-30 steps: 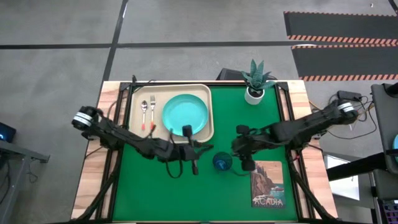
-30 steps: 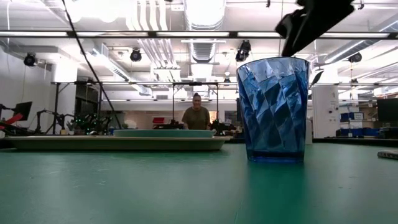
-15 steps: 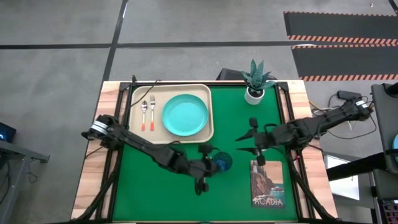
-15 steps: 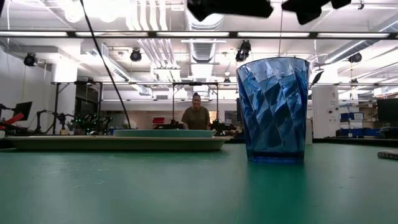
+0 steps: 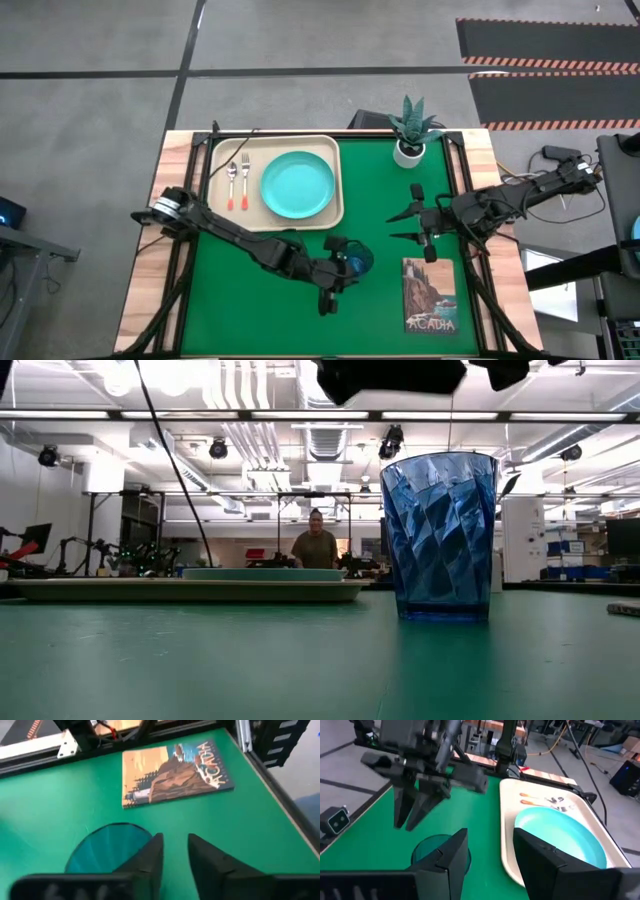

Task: Pick and place plate/cup/fork/spoon on tray
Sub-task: Put the blue cup on the white tray to the top left of the blue plate

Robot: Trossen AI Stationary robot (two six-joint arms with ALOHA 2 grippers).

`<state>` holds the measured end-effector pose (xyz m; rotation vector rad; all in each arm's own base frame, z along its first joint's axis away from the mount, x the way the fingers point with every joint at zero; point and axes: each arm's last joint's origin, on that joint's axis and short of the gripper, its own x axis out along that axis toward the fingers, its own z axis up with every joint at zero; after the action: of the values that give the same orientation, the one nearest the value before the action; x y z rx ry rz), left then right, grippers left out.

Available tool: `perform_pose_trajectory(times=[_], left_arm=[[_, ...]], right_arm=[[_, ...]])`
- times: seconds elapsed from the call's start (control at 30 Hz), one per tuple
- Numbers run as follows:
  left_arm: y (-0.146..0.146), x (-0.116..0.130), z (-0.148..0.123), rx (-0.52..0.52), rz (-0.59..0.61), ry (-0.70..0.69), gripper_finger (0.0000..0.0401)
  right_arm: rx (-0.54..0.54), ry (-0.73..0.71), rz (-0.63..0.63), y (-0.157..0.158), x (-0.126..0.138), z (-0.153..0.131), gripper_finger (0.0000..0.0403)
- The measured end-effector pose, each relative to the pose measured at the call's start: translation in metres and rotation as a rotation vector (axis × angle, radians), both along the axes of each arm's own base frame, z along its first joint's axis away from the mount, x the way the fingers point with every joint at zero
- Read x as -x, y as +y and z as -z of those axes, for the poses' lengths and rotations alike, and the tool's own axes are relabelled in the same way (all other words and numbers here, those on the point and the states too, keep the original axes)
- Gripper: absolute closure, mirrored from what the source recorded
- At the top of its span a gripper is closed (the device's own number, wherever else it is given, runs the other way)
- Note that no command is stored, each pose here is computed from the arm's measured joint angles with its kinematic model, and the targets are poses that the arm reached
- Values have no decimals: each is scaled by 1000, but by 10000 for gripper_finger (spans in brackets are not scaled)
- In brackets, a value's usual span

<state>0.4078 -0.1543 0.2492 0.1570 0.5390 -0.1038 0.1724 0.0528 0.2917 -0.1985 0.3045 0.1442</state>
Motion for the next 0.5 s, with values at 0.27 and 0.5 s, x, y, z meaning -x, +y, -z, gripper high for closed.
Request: perform_pose_trajectory(times=[0.27,0.5], left_arm=[[3,-11,28,7,-28,57,245],[5,-12,34,41,-58,74,239]], right_arm=[[-28,28,12,0,1,2,252],[-27,45,14,0,1,4,252]])
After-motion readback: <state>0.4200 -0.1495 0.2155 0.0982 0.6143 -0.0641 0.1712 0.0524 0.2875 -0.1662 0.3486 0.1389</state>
